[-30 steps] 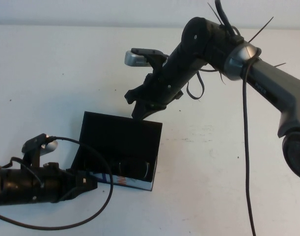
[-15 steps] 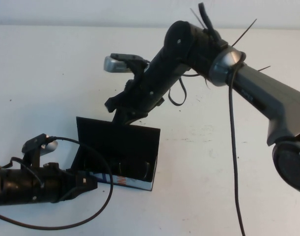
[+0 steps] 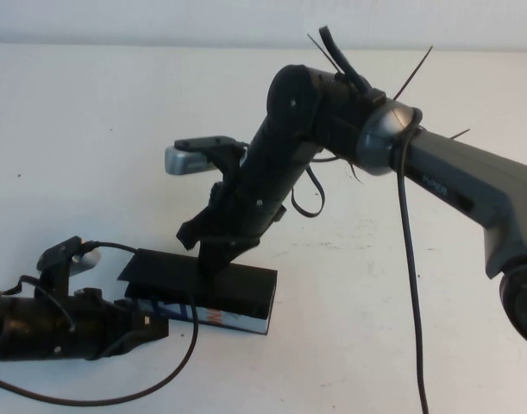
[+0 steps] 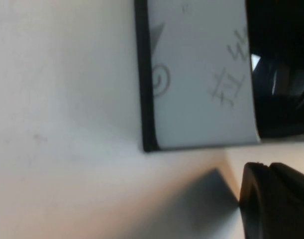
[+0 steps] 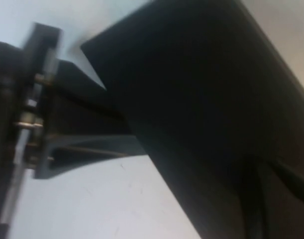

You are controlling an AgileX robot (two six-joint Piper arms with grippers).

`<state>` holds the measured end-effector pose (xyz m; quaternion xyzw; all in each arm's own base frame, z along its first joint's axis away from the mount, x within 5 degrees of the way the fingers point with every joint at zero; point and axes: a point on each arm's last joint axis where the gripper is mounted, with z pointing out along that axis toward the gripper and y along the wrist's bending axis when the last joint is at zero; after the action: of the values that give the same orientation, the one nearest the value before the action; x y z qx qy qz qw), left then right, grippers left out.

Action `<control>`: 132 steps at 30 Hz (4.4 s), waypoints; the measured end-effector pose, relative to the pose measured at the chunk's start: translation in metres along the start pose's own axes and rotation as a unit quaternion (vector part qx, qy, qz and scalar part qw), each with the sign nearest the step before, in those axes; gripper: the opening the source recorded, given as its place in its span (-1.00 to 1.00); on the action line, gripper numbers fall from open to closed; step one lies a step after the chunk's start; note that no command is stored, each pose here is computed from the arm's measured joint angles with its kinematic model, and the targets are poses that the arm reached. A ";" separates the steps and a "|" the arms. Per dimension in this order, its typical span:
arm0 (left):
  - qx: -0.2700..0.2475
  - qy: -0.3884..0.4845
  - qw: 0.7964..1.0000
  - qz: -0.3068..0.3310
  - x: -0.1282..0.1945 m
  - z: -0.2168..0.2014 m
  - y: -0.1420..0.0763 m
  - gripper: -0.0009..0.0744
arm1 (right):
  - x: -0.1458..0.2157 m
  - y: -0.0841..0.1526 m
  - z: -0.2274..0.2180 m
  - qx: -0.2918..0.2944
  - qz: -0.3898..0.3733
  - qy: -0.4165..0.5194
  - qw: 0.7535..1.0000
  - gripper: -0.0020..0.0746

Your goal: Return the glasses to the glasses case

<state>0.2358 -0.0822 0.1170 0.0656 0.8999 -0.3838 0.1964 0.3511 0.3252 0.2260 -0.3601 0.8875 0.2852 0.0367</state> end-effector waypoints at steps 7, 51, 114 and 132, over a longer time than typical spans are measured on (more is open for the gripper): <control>-0.072 0.013 0.997 0.036 -0.001 -0.024 -0.010 -0.99 | 0.007 -0.004 0.009 0.002 0.007 0.019 1.000 -0.98; -0.194 -0.548 0.755 0.303 0.076 -0.239 -0.150 -0.99 | 0.208 0.112 -0.215 0.136 -0.014 -0.192 0.972 -0.98; -0.270 -0.476 0.812 0.204 0.121 -0.156 -0.046 -0.99 | 0.423 -0.007 -0.104 0.375 0.111 -0.628 0.673 -0.98; -0.270 -0.476 0.812 0.204 0.121 -0.156 -0.046 -0.99 | 0.431 -0.012 -0.083 0.367 0.152 -0.538 0.743 -0.98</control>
<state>0.0659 -0.0061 0.1968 0.0014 0.7271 -0.0596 0.6839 0.0528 0.0071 0.1729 0.0341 0.7992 0.0860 0.5939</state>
